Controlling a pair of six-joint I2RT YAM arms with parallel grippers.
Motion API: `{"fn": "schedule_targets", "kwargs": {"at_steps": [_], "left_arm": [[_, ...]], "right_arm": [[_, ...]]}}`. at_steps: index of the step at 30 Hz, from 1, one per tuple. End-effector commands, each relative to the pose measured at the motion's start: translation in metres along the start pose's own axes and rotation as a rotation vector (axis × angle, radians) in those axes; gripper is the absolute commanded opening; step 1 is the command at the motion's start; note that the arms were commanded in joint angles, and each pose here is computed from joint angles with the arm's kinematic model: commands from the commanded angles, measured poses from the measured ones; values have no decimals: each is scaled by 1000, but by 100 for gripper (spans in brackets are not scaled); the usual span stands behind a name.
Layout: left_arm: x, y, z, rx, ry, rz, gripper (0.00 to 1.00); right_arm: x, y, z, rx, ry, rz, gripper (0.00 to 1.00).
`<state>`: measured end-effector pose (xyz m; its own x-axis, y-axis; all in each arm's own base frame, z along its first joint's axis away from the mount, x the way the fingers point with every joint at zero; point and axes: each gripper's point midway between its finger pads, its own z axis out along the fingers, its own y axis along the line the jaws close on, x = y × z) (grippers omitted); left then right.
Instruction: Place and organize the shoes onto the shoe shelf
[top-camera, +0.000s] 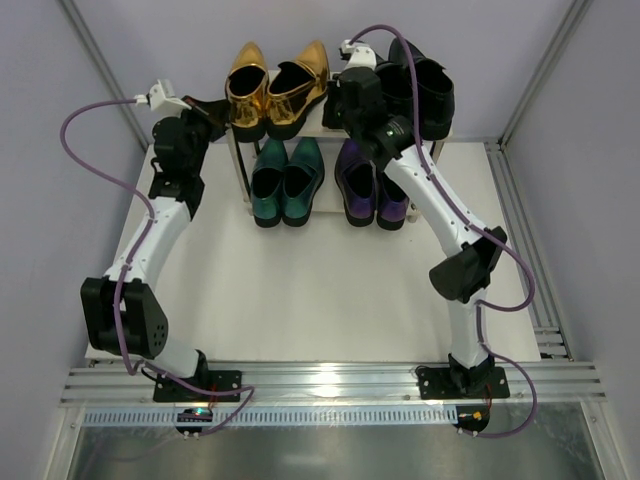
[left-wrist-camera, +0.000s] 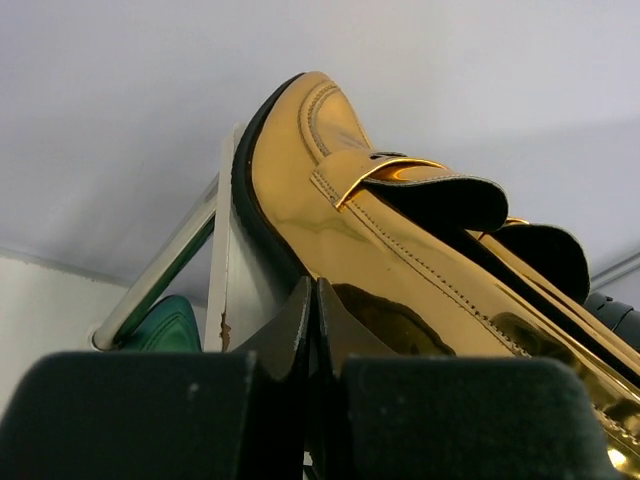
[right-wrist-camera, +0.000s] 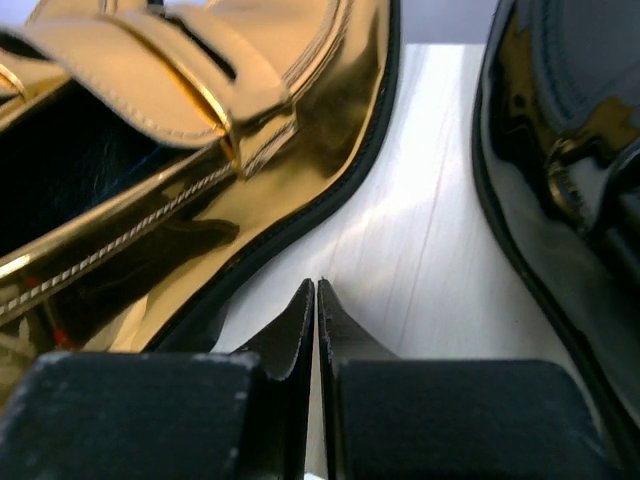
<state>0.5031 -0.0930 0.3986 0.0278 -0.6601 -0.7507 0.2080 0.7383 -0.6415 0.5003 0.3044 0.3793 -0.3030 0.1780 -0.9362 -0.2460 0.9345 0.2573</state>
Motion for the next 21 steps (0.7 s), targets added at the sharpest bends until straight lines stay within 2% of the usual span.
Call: {"fn": "schedule_targets", "kwargs": {"at_steps": [1,5,12,21], "left_arm": [[-27,-26,-6,56,-69,30,0],[-52,-1,-13,-29,-124,25,0],[-70,31,-20,-133,-184,52,1],[-53,47,12,-109,-129,42,0]], "right_arm": [[-30,-8,-3,73,-92,37,4],[-28,-12,5,104,-100,39,4],[-25,-17,22,138,-127,22,4],[-13,4,50,-15,-126,0,4]]}}
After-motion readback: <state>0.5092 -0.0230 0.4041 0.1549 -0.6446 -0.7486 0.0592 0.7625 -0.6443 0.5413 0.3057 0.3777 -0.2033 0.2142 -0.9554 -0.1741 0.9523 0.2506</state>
